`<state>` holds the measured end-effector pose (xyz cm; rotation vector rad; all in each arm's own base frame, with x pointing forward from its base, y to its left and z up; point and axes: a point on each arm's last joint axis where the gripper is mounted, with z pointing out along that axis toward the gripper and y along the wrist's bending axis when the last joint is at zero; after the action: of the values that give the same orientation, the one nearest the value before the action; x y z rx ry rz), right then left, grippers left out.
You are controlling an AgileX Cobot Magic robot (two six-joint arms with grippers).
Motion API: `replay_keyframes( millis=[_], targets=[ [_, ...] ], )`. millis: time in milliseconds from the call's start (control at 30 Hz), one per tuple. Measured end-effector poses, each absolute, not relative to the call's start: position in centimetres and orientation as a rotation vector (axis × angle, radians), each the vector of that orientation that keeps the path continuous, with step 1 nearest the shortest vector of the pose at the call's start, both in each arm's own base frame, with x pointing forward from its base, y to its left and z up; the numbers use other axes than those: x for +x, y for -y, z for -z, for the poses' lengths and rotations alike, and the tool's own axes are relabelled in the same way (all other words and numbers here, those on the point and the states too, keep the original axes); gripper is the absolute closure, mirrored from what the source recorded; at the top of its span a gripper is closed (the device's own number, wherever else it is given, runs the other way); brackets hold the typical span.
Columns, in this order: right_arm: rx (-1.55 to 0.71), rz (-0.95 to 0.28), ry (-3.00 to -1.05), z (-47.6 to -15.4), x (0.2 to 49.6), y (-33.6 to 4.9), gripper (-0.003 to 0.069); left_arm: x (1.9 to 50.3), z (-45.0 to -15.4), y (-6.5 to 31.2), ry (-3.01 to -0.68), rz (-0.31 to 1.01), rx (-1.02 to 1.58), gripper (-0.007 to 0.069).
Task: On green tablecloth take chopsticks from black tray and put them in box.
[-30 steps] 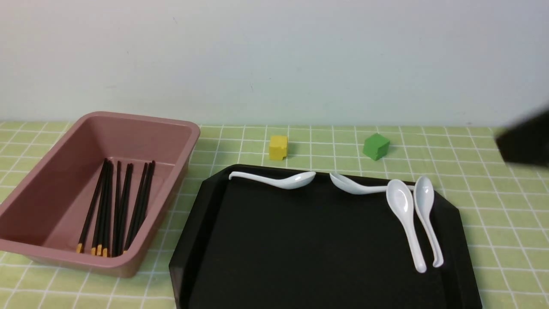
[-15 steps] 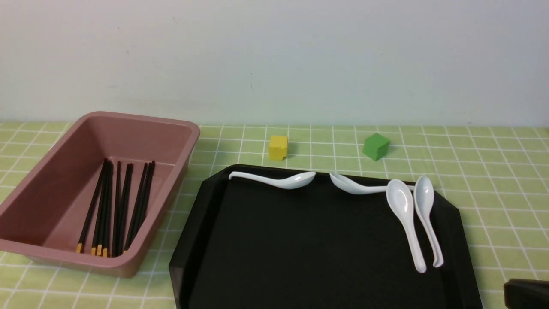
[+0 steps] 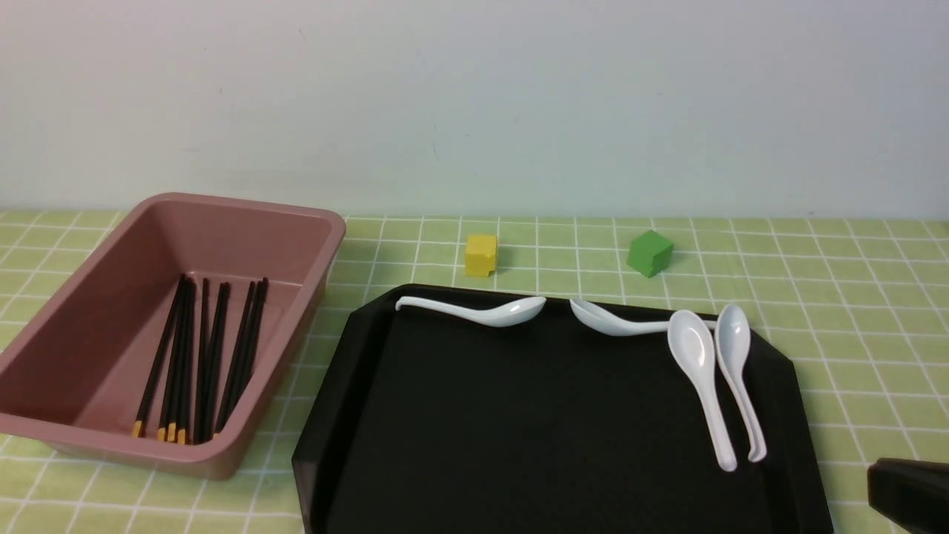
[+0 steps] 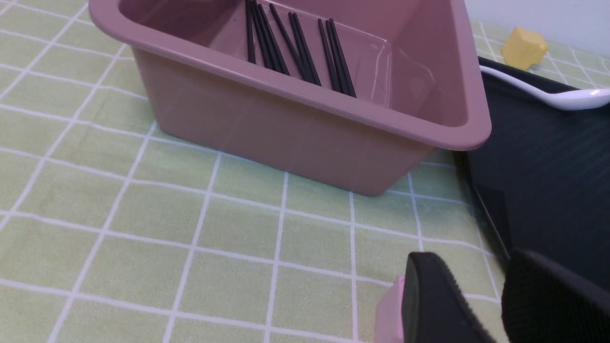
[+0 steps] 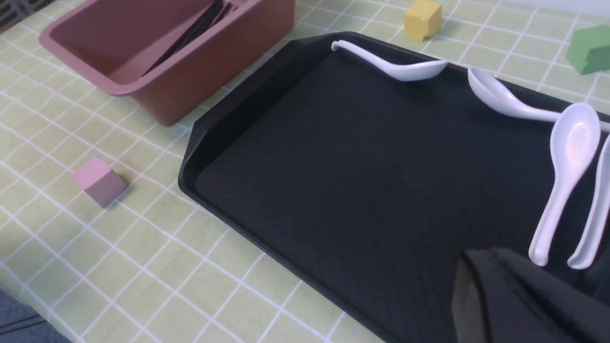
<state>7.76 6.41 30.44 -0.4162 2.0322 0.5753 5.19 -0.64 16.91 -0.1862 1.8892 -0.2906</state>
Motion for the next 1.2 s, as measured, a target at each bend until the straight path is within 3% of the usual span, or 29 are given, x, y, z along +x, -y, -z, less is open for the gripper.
replay_keyframes(
  millis=[733, 967, 1200],
  targets=[
    [-0.439, -0.554, -2.008, -30.6, 7.9, -6.4, 0.0658, 5.2, -16.9, 0.6, -1.889, 0.291, -0.186, 0.0386],
    [-0.564, -0.482, -1.951, -30.6, 8.2, -6.8, 0.0655, 5.2, -16.9, 0.6, -1.889, 0.291, -0.186, 0.0386],
    [-0.443, -0.358, -1.870, -31.1, 8.2, -4.5, 0.0650, 5.2, -16.9, 0.6, -1.889, 0.291, -0.186, 0.0386]
  ],
)
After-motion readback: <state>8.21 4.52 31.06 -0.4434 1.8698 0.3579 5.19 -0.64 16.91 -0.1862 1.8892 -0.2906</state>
